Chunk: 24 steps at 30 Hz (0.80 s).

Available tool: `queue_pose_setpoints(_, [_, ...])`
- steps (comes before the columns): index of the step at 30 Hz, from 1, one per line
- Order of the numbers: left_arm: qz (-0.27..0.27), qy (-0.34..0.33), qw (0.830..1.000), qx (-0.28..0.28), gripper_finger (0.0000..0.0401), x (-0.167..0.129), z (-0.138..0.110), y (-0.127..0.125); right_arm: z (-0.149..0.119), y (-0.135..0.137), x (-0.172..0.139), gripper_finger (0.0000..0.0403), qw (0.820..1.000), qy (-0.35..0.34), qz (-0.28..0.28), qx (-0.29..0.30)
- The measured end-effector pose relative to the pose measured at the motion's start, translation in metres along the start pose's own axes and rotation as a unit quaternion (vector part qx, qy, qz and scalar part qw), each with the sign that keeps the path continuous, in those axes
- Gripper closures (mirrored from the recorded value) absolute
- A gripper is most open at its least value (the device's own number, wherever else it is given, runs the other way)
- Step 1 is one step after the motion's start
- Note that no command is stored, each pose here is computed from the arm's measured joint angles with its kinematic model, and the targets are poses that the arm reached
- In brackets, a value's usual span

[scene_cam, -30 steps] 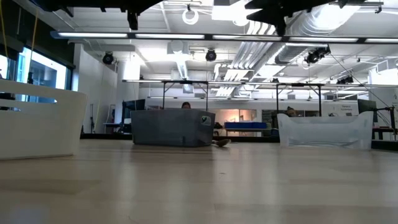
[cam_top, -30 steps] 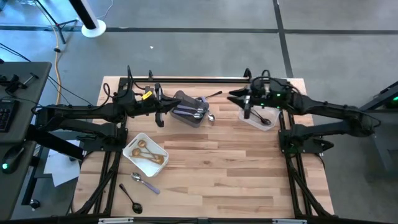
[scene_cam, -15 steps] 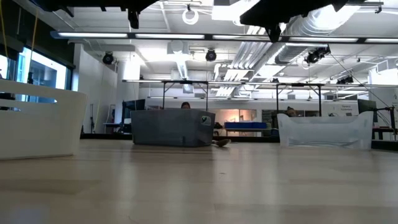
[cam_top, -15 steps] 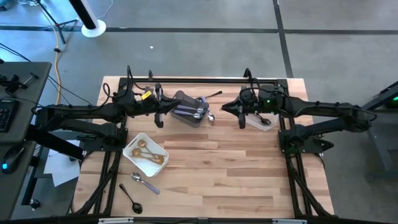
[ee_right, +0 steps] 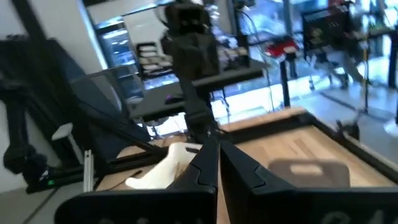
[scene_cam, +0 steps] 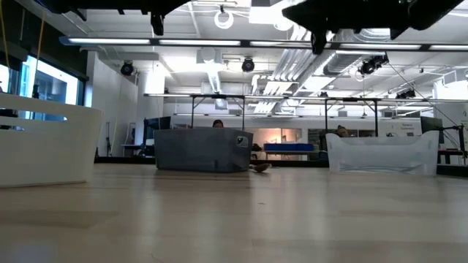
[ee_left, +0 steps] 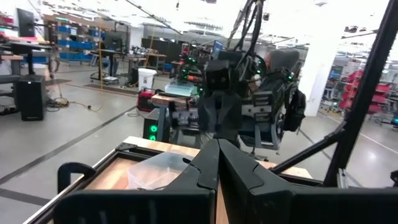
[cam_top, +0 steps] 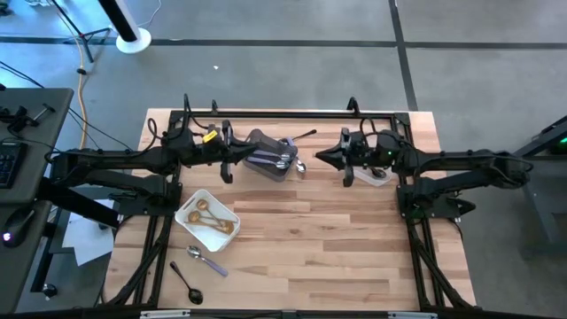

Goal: Sort silverware by color (type)
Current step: Put the bottom purple spoon into the black bin

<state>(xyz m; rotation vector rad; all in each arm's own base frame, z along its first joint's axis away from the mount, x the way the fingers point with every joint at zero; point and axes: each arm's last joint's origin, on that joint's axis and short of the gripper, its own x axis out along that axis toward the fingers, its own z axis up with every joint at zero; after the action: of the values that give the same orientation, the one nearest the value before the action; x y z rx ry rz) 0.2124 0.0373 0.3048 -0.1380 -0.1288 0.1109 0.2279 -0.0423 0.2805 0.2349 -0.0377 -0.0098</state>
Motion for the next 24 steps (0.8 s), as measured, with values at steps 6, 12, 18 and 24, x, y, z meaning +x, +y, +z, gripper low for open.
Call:
queue_pose_setpoints(6, [-0.011, 0.015, 1.000, 0.008, 0.0401, 0.0001, -0.0031, -0.0038, 0.0100, 0.0044, 0.0022, 0.0402, 0.999, -0.012, 0.018, -0.035])
queue_pose_setpoints(12, [-0.018, 0.027, 0.999, 0.013, 0.0401, 0.0002, -0.0059, -0.0077, 0.0082, 0.0039, 0.0022, 0.0403, 0.999, -0.002, 0.016, -0.034])
queue_pose_setpoints(18, [-0.005, 0.025, 1.000, 0.014, 0.0401, 0.0002, -0.0059, -0.0072, 0.0082, 0.0039, 0.0022, 0.0403, 0.999, -0.002, 0.016, -0.035])
queue_pose_setpoints(24, [-0.003, 0.027, 1.000, 0.014, 0.0401, 0.0002, -0.0063, -0.0070, 0.0082, 0.0039, 0.0022, 0.0403, 0.999, -0.002, 0.016, -0.035])
